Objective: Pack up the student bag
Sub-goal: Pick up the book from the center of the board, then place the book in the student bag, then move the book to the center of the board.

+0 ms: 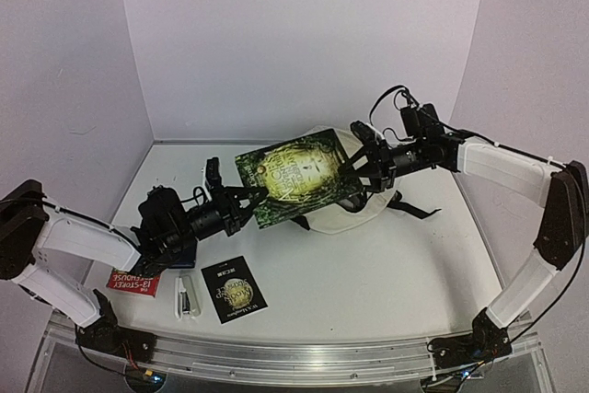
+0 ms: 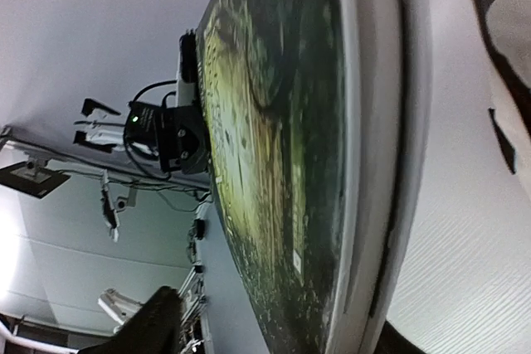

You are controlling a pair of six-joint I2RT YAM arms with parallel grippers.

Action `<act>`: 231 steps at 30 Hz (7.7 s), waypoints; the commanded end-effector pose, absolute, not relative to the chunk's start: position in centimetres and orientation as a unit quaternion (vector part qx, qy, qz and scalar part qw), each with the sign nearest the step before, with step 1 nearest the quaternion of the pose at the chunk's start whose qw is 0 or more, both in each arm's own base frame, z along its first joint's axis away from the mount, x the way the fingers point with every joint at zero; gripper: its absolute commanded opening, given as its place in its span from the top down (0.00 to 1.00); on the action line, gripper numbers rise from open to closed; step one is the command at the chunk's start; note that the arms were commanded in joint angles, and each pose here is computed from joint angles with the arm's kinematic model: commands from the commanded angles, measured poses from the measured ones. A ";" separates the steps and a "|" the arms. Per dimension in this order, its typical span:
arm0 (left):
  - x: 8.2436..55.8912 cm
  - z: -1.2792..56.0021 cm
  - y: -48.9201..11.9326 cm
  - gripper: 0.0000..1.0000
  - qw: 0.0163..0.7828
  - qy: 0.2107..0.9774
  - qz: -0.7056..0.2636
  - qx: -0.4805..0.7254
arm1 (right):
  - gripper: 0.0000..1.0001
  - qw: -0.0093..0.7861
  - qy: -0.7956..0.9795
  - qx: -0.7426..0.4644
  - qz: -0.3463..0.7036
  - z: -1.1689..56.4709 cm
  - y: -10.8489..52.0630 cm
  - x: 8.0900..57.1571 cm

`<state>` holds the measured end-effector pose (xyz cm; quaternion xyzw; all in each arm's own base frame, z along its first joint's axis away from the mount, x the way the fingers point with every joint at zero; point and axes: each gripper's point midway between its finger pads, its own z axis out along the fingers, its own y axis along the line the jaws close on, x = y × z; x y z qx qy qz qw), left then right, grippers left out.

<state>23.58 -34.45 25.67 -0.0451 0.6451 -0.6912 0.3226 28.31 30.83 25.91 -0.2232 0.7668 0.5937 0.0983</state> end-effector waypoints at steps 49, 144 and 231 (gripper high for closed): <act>25.0 25.0 -33.3 1.00 0.319 0.687 -0.644 -0.101 | 1.00 0.395 0.816 -0.411 0.096 26.1 33.7 42.5; 26.8 13.0 -20.7 0.00 0.310 0.888 -0.141 -0.309 | 0.28 0.220 0.848 -0.372 0.308 16.7 37.0 37.8; 37.5 6.1 -11.2 0.06 0.268 0.909 -0.135 -0.289 | 0.02 0.223 0.828 -0.384 0.342 19.5 39.8 36.0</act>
